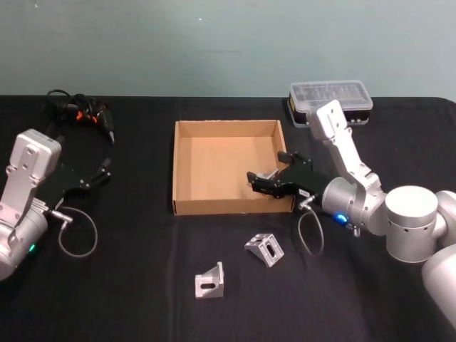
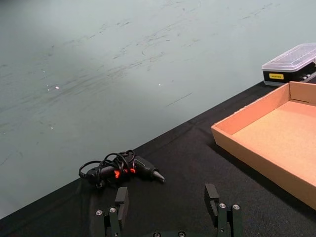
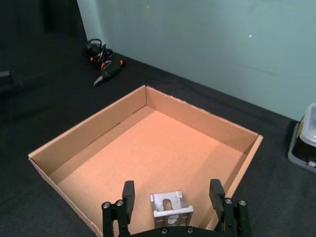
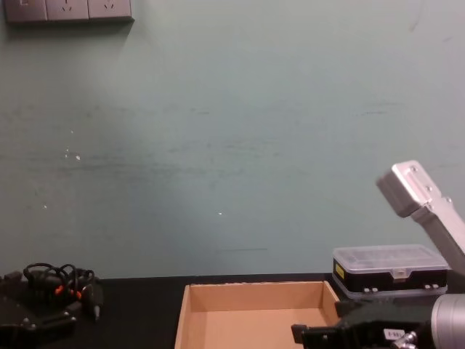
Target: Use one hand to pick up the angle iron from the table and place it into the box.
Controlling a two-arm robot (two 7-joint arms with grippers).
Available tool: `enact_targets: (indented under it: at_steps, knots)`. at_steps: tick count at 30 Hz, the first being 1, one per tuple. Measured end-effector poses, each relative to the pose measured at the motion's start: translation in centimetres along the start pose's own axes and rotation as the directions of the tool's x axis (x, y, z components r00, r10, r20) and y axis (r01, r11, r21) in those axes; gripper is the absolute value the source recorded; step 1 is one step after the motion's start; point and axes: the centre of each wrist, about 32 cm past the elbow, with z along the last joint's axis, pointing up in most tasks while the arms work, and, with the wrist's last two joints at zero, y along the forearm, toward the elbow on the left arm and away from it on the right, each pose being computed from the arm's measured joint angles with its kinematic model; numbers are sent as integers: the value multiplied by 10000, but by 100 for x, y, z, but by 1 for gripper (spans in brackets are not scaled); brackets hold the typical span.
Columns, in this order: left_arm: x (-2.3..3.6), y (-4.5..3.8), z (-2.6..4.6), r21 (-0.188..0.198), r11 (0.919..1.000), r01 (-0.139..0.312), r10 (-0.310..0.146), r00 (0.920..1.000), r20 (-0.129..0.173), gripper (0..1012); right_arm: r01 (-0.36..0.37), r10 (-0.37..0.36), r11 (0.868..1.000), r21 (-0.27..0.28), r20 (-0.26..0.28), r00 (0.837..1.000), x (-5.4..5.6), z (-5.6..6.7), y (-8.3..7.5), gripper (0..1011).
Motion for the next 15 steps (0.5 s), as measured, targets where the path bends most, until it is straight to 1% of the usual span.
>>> enact_targets:
  at_steps: [3,8,11,14,15]
  knots:
    - [0,0,0,-1,10000,0,0,10000,0,1011,110,-110,9997,204,-1,9999,0,21,-44,1004]
    - [0,0,0,-1,10000,0,0,10000,0,1011,290,-291,9982,524,9,9996,-3,58,-133,1004]
    - [0,0,0,-1,10000,0,0,10000,0,1011,325,-329,9957,865,27,9995,-4,92,-260,1004]
    - [0,0,0,-1,10000,0,0,10000,0,1011,312,-320,9939,1055,65,9995,-6,115,-348,1004]
    - [0,0,0,-1,10000,0,0,10000,0,1011,260,-272,9930,1156,91,9996,-18,119,-416,1004]
